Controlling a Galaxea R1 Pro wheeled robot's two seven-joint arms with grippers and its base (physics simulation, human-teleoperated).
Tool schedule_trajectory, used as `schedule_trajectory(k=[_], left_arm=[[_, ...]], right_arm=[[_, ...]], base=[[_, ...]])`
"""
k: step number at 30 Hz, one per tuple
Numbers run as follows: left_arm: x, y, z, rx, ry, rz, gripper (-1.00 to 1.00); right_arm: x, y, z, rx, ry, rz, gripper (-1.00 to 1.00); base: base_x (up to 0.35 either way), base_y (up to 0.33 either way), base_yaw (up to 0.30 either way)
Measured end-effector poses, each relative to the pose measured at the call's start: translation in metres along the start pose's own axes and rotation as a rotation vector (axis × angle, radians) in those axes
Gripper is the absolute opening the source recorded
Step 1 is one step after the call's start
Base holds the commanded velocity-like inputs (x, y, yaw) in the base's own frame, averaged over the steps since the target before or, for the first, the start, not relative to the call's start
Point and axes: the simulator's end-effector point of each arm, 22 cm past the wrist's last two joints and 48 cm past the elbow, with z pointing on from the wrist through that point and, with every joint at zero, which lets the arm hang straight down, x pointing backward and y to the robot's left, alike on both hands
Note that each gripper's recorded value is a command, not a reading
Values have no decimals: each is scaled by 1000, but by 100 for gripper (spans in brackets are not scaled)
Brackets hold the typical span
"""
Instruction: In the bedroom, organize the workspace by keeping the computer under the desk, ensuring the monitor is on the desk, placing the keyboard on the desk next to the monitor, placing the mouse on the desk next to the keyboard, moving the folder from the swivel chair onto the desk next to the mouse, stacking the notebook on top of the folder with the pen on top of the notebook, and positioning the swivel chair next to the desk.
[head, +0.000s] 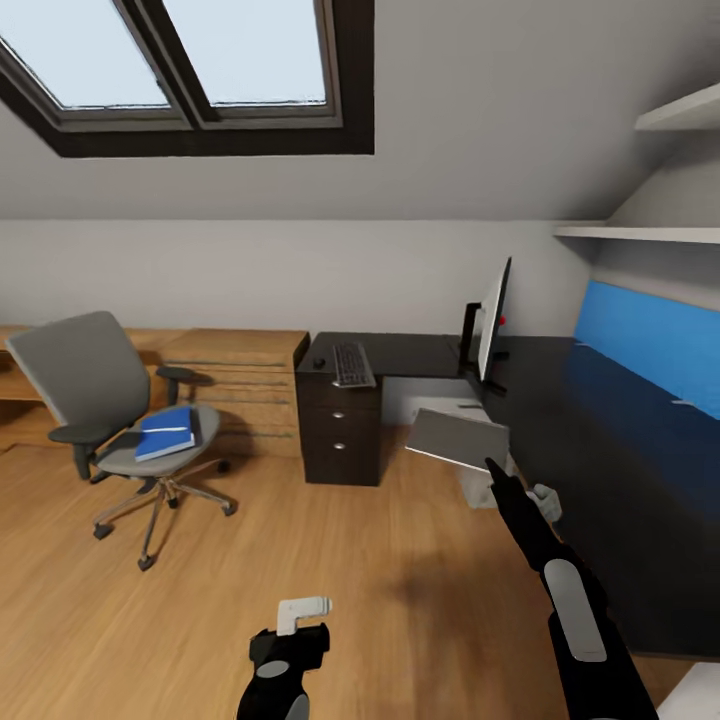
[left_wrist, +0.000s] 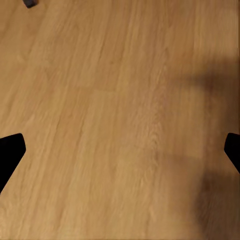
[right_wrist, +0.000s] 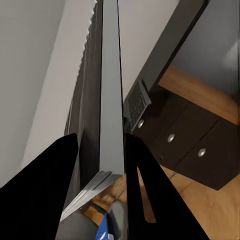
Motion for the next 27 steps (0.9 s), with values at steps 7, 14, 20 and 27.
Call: schedule_trajectory(k=[7,14,20,27], left_arm=[[4,-2,0,-1,8,4,100],[4,-2,1,-2,9,4,100],[4,-1,1,-1,9,3,100],[-5,-1,-7,-1,9,2,100]], right_arm=[[0,0,0,2,0,0,-100],[1,0,0,2,1,1,-100],[3,-2,0,5,6,3,-100],[1,6,2,12,13,7,-100]], base=[[325,6,-260],[327,15,-254],[327,88,-91],[326,111,-9]])
